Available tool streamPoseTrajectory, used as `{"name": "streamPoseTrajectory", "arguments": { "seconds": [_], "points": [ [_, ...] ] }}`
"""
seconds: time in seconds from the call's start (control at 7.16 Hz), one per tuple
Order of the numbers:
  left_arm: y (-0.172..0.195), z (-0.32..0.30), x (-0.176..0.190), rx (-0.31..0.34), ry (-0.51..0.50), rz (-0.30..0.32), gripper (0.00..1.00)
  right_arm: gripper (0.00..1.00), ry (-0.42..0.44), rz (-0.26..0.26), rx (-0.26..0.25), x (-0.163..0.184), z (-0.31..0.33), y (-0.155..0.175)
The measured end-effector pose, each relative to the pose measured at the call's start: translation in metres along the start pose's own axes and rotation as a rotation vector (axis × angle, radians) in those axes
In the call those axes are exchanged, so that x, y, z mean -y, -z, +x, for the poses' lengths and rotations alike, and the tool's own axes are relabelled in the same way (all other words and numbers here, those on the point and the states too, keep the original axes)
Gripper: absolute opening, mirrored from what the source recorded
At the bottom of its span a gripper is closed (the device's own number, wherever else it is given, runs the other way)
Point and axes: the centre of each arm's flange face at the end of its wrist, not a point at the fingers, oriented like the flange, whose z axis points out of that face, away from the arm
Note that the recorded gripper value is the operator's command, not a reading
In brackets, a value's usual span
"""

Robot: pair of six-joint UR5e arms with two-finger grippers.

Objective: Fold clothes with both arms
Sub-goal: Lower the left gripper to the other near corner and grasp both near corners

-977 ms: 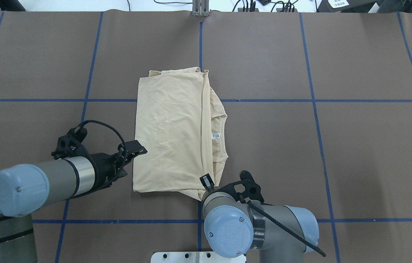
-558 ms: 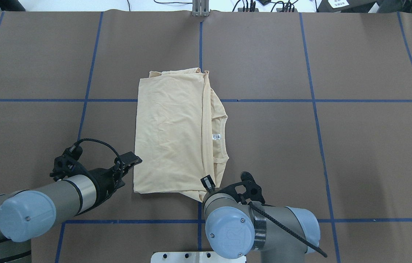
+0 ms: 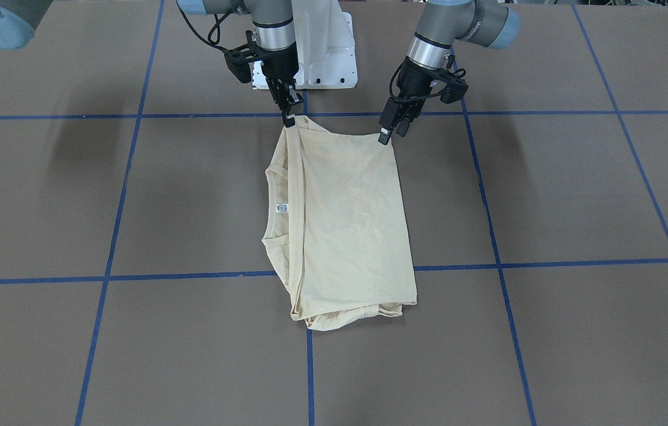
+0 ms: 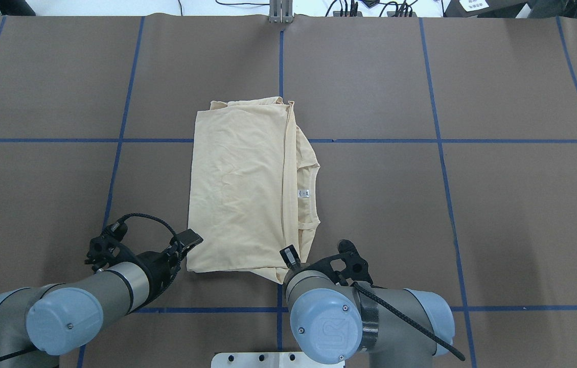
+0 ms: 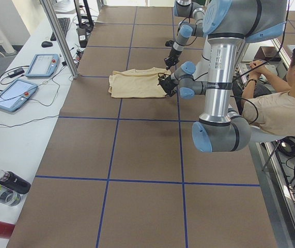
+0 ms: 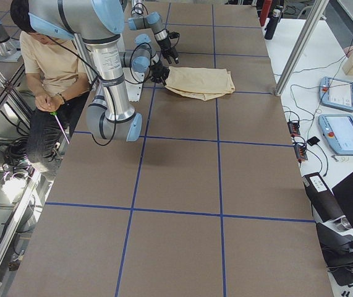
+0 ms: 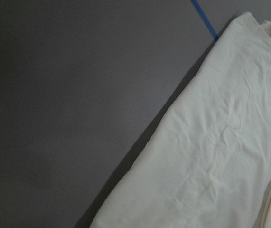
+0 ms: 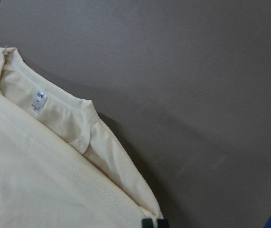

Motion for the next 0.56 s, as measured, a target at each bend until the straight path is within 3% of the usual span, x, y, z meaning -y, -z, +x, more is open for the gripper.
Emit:
{"name": "streamPoseTrajectory", "arguments": {
  "seconds": [0.56],
  "points": [
    [-0.0146,-0.0131,-0.0143,0.027,-0.01,-0.002,0.67,0.0,-0.001,-0.006,0.002,-0.0012,-0.0007,0.0023]
  ]
}}
